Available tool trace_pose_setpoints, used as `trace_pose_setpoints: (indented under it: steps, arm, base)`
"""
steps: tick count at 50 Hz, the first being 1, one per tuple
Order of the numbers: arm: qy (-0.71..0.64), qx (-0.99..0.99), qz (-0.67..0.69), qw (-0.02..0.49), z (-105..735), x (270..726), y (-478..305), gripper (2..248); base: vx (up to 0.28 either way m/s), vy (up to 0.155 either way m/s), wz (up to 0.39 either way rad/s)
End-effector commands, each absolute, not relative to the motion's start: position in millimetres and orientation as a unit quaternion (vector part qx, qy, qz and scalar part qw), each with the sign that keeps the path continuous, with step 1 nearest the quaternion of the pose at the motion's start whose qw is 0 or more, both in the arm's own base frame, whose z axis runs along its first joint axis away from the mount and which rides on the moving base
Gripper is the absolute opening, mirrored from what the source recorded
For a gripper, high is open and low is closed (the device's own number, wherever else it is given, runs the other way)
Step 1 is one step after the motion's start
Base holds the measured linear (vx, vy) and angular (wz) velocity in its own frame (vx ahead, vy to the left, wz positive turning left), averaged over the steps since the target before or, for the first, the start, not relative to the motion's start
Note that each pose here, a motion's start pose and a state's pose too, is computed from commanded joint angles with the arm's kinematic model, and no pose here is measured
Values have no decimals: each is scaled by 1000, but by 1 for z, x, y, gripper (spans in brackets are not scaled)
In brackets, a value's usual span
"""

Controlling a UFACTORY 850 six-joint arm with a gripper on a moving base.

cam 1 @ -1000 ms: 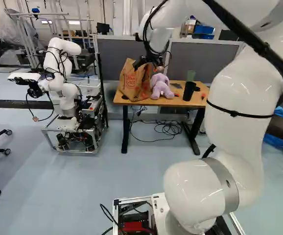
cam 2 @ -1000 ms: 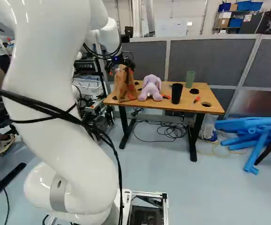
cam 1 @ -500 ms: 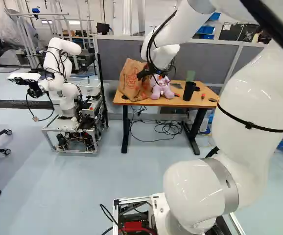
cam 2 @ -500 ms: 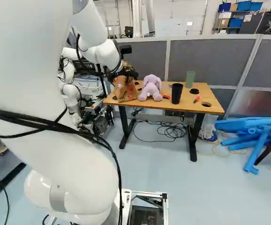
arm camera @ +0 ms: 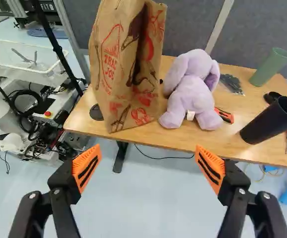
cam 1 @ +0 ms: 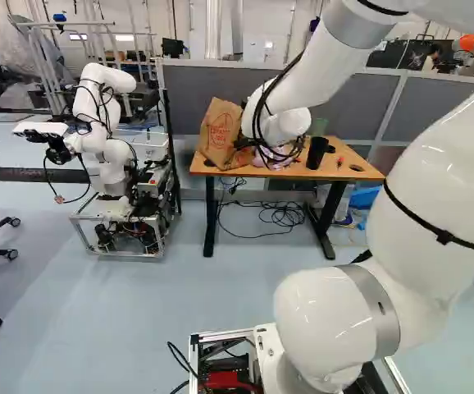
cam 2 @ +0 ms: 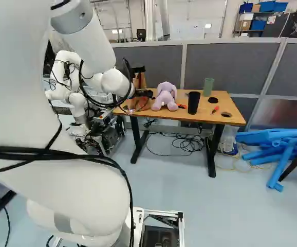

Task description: Pick up the bag on the ground and place it on the table

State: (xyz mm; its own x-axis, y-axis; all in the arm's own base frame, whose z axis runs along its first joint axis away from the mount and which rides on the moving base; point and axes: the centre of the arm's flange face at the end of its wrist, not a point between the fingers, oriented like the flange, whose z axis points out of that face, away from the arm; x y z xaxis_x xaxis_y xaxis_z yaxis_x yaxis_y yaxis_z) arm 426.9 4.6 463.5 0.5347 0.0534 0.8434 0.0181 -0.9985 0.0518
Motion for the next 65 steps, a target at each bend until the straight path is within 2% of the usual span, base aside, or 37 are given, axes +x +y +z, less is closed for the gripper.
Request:
trace_pose_setpoints:
  steps: [34,65]
  arm:
    - [8,842,540,13,406,341,1,247]
    - [2,822,570,4,376,289,0,247]
  base:
    - [0,0,0]
    - [0,0,0]
